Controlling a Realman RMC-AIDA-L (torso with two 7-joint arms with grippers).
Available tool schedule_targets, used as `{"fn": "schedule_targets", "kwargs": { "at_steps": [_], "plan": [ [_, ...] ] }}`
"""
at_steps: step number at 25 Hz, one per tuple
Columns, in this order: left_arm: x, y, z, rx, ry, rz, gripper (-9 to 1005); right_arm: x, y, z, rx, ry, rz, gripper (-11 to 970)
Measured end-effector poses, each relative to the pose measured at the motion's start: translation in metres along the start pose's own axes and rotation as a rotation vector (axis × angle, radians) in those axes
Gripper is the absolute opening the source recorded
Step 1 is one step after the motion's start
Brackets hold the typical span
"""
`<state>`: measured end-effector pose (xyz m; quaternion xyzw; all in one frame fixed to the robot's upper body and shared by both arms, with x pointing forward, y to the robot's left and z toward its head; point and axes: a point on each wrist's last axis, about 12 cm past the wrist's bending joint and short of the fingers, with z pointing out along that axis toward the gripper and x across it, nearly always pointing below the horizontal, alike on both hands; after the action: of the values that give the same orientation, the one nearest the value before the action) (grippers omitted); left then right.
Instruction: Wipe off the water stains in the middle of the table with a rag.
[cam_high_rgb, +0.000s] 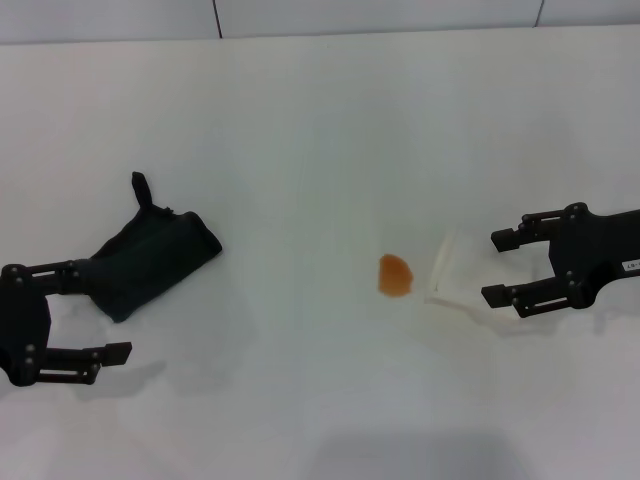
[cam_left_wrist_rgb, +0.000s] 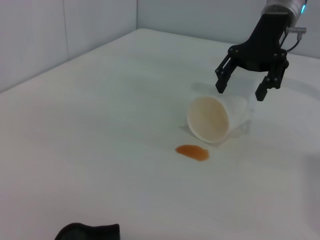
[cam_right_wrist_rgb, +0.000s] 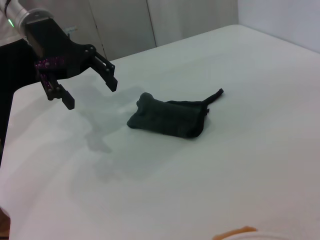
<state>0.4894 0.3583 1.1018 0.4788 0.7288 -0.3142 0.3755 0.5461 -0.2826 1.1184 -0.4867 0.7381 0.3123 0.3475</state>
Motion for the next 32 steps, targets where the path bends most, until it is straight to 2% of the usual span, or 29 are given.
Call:
{"fn": "schedule_targets", "kwargs": {
  "at_steps": [20, 26, 32],
  "plan": [
    [-0.006, 0.003, 0.001, 0.014, 0.006, 0.034, 859, -0.004, -0.004, 0.0, 0.016, 0.021, -0.003, 761],
    [-0.009, 0.004, 0.004, 0.022, 0.02, 0.05, 860, -0.013, -0.009, 0.002, 0.033, 0.118, 0.025, 760],
    [-0.009, 0.005, 0.005, 0.029, 0.032, 0.05, 860, -0.04, -0.012, 0.015, 0.038, 0.287, 0.039, 759]
  ]
}}
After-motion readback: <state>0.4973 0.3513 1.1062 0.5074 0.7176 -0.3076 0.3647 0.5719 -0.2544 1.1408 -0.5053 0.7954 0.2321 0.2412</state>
